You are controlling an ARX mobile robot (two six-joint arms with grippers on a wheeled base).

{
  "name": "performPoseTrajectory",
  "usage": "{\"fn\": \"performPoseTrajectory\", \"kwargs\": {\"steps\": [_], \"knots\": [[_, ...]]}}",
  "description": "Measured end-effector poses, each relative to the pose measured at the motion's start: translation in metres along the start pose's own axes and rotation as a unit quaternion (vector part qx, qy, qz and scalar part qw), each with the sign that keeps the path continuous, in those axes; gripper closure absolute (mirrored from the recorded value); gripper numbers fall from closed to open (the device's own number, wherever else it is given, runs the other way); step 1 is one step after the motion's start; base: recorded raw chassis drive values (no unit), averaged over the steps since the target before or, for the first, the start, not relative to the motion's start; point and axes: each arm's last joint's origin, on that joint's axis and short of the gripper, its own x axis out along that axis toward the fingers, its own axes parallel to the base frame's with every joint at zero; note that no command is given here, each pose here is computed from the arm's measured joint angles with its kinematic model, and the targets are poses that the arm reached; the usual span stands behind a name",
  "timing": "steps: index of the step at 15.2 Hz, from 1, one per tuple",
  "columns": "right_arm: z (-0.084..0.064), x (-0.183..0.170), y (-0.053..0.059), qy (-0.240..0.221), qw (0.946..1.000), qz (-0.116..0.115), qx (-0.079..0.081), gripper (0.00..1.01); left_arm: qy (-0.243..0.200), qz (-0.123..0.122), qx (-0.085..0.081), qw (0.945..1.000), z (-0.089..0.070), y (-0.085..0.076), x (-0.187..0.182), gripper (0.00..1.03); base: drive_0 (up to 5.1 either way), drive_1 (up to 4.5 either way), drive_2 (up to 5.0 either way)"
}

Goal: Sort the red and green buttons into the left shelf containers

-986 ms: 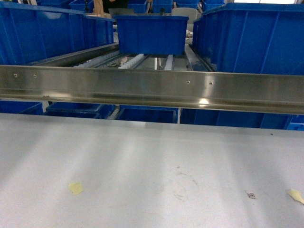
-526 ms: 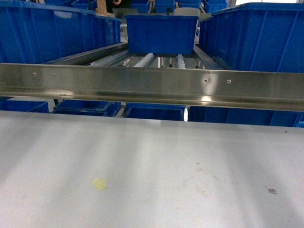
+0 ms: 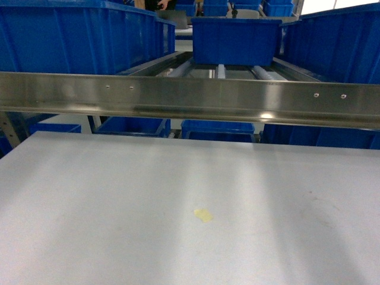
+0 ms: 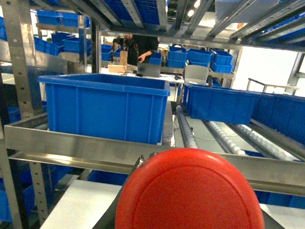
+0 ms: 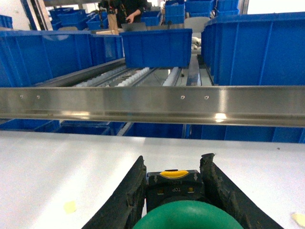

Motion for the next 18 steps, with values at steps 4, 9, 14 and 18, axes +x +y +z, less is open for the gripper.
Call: {"fn": "performPoseTrajectory", "kwargs": {"steps": [4,9,14,18], "knots": [[-0.0011,0.0001,-0.0001,0.004,1.0000,0.000,0.001,0.71,0.001,0.001,0.000,1.0000,-0.0002,0.0002,0.0001,0.78,-5.0,2.42,2.4],[-0.0010,0.0000,-0.0001,0.004,1.0000,0.000,0.001,0.71,0.001,0.001,0.000,1.0000,-0.0002,0.0003,0.0001,0.78,-5.0,2.43,2.4],[-0.0010,0.0001,-0.0001,0.004,1.0000,0.000,0.001,0.71,0.000,0.001,0.000,1.0000,0.0000,0.0003,0.0001,0.79,-5.0,2.43,2.4],[-0.0011,0.0001,-0.0001,0.004,1.0000,0.000,0.001,0.71,0.000,0.001,0.000,1.0000,-0.0001,0.0003,0.0001,0.79,-5.0,2.43,2.4]]}}
